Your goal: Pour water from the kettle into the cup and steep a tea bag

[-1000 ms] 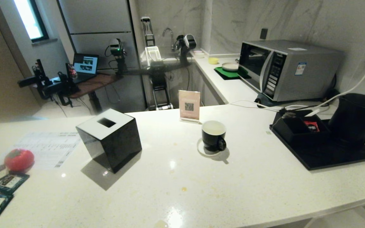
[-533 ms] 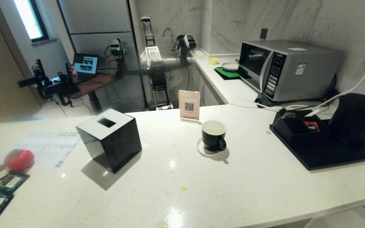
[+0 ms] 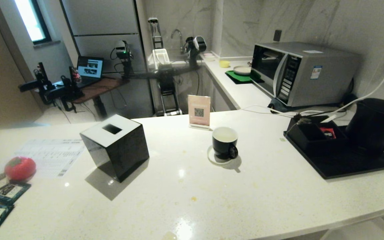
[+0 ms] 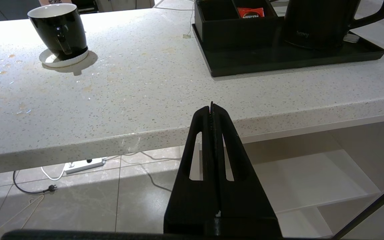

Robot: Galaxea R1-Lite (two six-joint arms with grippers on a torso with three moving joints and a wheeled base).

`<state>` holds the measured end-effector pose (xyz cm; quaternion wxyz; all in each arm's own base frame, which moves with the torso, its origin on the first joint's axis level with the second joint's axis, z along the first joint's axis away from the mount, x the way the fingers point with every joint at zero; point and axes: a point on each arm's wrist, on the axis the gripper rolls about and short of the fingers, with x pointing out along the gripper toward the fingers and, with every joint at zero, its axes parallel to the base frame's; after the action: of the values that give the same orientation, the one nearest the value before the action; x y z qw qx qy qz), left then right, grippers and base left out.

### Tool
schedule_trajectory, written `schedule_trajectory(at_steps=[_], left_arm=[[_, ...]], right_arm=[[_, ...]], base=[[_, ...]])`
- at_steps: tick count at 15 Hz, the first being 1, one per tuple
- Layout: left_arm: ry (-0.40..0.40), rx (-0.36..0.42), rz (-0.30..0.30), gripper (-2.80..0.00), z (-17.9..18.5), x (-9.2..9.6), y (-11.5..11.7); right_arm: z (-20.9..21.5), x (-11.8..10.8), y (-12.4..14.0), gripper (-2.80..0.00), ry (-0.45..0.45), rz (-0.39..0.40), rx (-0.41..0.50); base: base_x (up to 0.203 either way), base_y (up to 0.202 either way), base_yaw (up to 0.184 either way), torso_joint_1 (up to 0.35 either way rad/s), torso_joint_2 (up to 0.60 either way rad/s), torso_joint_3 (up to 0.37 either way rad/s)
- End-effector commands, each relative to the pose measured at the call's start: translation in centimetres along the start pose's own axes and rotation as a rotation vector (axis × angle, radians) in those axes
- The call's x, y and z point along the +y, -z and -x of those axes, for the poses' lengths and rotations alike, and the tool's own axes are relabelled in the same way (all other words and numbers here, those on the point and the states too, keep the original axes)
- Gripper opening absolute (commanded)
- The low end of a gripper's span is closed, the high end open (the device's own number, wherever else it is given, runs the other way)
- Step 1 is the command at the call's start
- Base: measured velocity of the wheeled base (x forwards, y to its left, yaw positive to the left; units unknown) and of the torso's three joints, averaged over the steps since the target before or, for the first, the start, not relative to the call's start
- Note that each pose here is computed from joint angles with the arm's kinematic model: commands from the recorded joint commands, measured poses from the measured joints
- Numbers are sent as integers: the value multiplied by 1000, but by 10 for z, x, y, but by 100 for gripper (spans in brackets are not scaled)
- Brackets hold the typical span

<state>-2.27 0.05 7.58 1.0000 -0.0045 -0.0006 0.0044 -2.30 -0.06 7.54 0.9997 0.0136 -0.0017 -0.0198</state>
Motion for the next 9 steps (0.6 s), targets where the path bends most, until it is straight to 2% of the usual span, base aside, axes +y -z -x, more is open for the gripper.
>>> schedule_trajectory(at_steps=[1, 9], left_arm=[[0, 1, 0, -280, 0, 0, 0], [0, 1, 0, -280, 0, 0, 0]], right_arm=[[0, 0, 0, -280, 0, 0, 3], [0, 0, 0, -280, 0, 0, 3]], base=[[0, 0, 0, 0, 0, 0], [0, 0, 0, 0, 0, 0]])
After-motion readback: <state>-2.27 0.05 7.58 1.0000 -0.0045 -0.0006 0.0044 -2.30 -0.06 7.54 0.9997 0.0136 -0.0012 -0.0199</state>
